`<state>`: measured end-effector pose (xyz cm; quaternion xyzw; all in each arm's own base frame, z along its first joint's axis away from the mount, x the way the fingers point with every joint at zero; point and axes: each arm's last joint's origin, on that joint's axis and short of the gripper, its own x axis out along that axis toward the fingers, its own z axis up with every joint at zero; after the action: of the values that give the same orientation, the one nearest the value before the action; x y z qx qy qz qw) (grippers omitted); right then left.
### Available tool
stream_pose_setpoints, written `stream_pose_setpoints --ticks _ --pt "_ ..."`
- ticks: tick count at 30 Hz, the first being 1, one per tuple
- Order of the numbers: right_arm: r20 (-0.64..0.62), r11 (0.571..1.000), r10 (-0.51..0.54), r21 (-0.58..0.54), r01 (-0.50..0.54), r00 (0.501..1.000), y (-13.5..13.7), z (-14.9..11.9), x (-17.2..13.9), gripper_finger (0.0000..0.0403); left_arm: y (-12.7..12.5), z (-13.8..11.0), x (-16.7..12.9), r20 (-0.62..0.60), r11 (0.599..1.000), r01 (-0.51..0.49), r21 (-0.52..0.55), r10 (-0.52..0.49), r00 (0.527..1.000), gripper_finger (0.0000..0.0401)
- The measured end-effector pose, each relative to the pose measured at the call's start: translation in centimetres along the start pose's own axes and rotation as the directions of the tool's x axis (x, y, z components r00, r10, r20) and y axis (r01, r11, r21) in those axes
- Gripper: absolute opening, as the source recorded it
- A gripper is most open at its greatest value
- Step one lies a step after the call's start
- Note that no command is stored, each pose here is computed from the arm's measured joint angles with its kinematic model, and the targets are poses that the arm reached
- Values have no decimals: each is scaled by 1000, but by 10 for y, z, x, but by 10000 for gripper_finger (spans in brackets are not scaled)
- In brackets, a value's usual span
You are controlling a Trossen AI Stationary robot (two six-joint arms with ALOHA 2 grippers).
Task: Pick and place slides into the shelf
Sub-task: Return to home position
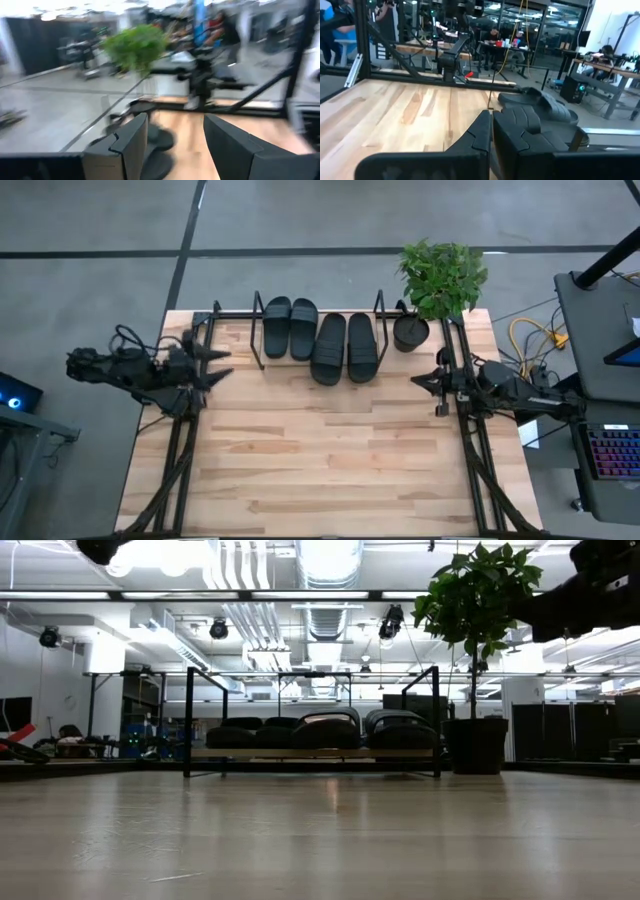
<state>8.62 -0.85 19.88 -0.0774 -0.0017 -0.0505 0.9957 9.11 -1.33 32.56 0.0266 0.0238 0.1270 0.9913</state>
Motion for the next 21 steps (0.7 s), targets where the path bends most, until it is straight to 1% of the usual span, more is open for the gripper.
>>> stream_pose_setpoints --ticks 2,3,7,9,12,14,16,17,19,21 --pt "13 1000 -1 -17 1 1000 0 1 0 8 -8 -8 9 35 998 57 -15 -57 998 180" --pt "23 1000 -3 -20 3 1000 0 2 0 8 -11 -13 13 45 997 70 -16 -69 997 180" --pt "34 1000 -5 -22 6 999 -1 3 0 8 -22 -40 29 60 996 83 21 -84 995 172" --pt "37 1000 -5 -22 6 999 -1 4 0 8 -27 -52 34 109 993 108 46 -112 988 155" --pt "38 1000 -6 -20 6 999 -1 4 0 8 -30 -64 41 201 989 118 90 -134 970 108" --pt "37 1000 -5 -19 6 999 -1 4 0 9 -28 -70 47 207 990 79 120 -103 973 64" --pt "35 1000 -5 -16 5 999 -1 4 0 9 -23 -73 51 201 992 32 124 -57 978 21" --pt "34 1000 -5 -13 5 999 -1 4 0 9 -19 -74 53 195 992 3 124 -27 980 11" --pt "34 1000 -5 -11 5 999 -1 4 0 9 -10 -73 57 207 991 -63 117 38 978 7" --pt "35 1000 -5 -11 5 999 -1 4 0 9 -2 -73 61 211 990 -69 127 41 977 2"
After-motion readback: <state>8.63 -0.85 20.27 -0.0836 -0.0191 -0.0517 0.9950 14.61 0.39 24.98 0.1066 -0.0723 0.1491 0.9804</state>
